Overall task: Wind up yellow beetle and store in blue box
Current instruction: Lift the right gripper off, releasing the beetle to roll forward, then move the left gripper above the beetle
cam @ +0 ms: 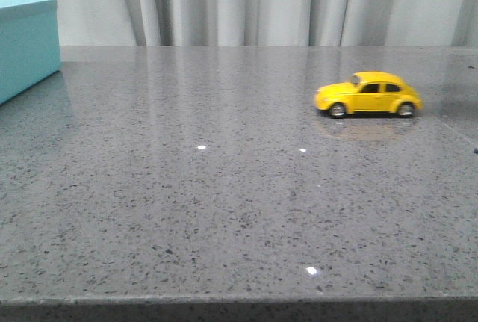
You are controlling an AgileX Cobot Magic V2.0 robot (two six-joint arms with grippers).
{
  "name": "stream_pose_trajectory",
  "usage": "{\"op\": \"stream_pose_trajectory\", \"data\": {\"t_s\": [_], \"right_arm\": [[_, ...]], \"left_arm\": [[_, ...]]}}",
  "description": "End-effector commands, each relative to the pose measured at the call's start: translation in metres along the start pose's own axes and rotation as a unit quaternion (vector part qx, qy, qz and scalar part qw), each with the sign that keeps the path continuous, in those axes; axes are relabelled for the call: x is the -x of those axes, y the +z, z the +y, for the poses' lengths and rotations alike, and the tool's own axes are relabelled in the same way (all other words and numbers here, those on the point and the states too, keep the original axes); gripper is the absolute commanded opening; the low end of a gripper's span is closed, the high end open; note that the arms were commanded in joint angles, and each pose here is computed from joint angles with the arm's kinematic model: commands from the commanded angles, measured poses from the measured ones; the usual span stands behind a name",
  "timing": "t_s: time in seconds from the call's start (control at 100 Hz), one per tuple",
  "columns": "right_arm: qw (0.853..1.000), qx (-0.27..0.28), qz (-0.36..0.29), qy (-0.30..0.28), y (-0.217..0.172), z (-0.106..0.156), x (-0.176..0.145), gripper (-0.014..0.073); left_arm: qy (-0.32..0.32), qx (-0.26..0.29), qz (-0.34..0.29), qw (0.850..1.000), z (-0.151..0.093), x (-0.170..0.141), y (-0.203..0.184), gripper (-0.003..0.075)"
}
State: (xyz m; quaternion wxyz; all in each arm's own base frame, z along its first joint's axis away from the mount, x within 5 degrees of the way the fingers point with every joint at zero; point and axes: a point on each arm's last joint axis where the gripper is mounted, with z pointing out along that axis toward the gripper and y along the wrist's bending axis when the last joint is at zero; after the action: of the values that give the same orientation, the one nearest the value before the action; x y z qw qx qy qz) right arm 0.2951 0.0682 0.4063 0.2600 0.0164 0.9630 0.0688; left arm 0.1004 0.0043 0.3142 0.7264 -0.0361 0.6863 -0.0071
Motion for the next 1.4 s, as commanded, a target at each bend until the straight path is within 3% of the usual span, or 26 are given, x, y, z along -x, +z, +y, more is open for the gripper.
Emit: {"op": "stream_pose_trajectory", "data": {"t_s": [0.0,0.44,0.59,0.74,0.98,1.24,1.39], "right_arm": [[0.998,0.014,-0.058,-0.004,-0.030,0.000,0.001,0.0467],[0.995,0.026,-0.092,-0.003,-0.045,0.000,0.000,0.0467],[0.990,0.036,-0.136,-0.011,-0.054,-0.001,-0.004,0.0467],[0.980,0.050,-0.193,-0.015,-0.064,-0.006,-0.023,0.0467],[0.966,0.063,-0.250,-0.014,-0.070,-0.017,-0.065,0.0467],[0.954,0.077,-0.290,-0.012,-0.084,-0.027,-0.103,0.0467],[0.948,0.086,-0.306,-0.009,-0.096,-0.028,-0.113,0.0467]], "left_arm": [[-0.007,0.004,-0.055,0.998,0.000,0.019,0.001,0.0410],[-0.007,0.003,-0.045,0.999,0.000,0.017,0.001,0.0410],[-0.007,0.003,-0.044,0.999,0.000,0.017,0.001,0.0410],[-0.007,-0.003,-0.023,1.000,-0.002,0.025,0.003,0.0410],[0.015,-0.019,0.063,0.998,-0.007,0.052,0.025,0.0410],[0.090,-0.100,0.153,0.979,-0.032,0.075,0.071,0.0413],[0.165,-0.182,0.174,0.954,-0.063,0.080,0.100,0.0414]]}}
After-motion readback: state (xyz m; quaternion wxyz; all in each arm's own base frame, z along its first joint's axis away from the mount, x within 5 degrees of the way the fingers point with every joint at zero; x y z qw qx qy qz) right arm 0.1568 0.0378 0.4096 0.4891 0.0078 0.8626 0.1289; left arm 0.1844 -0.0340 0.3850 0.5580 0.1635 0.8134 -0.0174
